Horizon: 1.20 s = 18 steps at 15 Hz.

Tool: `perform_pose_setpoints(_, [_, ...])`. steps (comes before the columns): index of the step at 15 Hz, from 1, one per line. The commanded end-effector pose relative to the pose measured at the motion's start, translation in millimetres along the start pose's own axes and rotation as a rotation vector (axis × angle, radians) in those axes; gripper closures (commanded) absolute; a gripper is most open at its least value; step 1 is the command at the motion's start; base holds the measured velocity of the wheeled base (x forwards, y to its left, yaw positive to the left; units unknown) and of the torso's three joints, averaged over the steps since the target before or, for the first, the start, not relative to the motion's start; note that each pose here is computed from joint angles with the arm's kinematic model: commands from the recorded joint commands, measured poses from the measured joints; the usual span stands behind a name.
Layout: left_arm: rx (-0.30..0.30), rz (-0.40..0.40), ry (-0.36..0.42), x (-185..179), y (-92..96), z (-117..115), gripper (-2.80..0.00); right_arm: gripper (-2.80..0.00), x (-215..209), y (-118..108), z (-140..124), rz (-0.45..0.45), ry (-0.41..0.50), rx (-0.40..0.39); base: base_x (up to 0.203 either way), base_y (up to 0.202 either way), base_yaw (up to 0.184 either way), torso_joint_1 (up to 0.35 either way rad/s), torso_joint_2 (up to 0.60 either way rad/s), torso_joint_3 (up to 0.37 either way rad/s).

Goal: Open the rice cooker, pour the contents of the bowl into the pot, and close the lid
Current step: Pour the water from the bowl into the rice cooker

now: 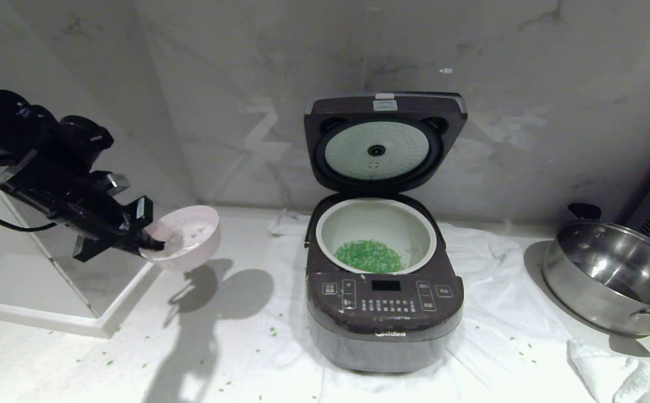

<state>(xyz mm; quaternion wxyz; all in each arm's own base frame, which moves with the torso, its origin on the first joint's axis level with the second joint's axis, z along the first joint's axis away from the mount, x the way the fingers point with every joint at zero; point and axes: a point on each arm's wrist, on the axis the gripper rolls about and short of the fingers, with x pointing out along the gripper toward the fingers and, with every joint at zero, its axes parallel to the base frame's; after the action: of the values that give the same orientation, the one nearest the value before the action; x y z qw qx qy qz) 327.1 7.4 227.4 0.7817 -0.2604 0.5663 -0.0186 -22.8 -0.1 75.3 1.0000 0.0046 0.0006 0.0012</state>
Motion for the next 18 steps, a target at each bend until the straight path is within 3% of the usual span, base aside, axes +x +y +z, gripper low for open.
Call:
perform_pose_setpoints(1, [0.034,-0.014,0.025,9,-20.9,5,0.0,0.0,0,0,0,0.001,0.002,0.0,0.0,0.0,0.0,0.0,0.0,0.0])
perform_pose_setpoints(6, [0.083,-0.05,0.044,18,-60.3,0,0.0,0.0,0,0,0,0.001,0.0,0.0,0.0,0.0,0.0,0.0,0.0,0.0])
perform_pose_setpoints(11, [0.079,-0.073,0.071,40,-95.4,-14,0.0,0.0,0,0,0,0.001,0.0,0.0,0.0,0.0,0.0,0.0,0.0,0.0])
perform_pose_setpoints(18, [0.068,-0.129,0.032,47,-116.3,-19,0.0,0.0,0,0,0,0.001,0.001,0.0,0.0,0.0,0.0,0.0,0.0,0.0])
